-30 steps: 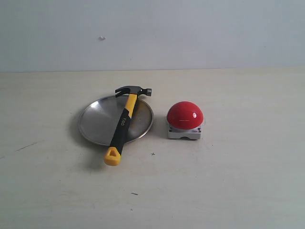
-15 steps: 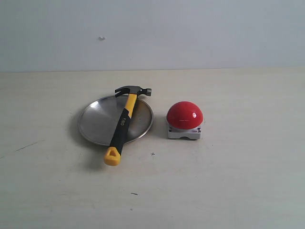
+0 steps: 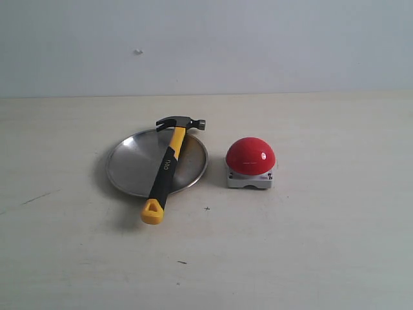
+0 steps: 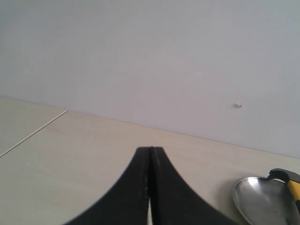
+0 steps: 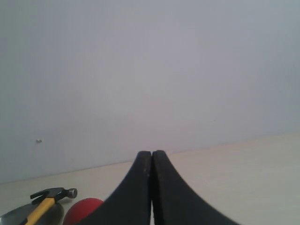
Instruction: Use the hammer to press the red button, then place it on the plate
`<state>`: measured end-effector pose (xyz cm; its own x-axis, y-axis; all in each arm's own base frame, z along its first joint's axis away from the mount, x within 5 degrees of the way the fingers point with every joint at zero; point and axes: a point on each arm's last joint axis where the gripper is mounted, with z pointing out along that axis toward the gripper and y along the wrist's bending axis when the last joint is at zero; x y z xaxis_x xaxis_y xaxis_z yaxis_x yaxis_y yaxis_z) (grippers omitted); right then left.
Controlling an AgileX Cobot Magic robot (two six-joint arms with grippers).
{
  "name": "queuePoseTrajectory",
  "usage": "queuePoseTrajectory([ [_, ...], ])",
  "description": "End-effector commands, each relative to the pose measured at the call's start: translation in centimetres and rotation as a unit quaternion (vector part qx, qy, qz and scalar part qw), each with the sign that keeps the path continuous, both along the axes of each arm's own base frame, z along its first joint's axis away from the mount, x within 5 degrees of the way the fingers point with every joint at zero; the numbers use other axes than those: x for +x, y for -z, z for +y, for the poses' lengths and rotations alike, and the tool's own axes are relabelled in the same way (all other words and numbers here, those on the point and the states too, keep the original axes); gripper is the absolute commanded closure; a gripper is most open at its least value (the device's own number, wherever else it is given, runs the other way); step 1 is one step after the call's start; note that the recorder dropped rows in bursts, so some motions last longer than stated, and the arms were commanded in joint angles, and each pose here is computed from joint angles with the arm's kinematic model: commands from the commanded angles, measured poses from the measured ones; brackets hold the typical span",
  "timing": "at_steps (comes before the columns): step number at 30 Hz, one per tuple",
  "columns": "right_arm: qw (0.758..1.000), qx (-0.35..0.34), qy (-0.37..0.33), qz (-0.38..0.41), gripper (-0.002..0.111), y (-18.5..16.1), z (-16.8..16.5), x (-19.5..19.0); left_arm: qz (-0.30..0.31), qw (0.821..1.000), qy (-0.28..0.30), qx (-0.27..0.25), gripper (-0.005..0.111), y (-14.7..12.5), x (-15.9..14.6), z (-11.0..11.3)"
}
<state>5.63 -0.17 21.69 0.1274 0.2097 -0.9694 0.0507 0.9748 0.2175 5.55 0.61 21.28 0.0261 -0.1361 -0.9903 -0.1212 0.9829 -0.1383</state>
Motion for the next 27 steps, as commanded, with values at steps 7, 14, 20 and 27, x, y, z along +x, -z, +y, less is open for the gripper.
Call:
queuePoseTrajectory([
  [7, 0.998, -0.003, 0.046, 0.047, 0.108, 1.0, -0.8, -0.1, -0.010, 1.000, 0.001, -0.002, 0.107, -0.1, 0.0, 0.0],
  [14, 0.996, -0.011, 0.043, 0.073, 0.108, 1.4, -0.7, -0.1, -0.010, 1.000, 0.001, -0.002, 0.107, -0.1, 0.0, 0.0],
  [20, 0.995, -0.022, 0.045, 0.085, 0.108, 1.6, -0.8, -0.1, -0.010, 1.000, 0.001, -0.002, 0.107, -0.1, 0.0, 0.0],
  [27, 0.995, -0.023, 0.058, 0.080, 0.108, 1.5, -0.9, -0.1, -0.010, 1.000, 0.001, -0.002, 0.107, -0.1, 0.0, 0.0],
])
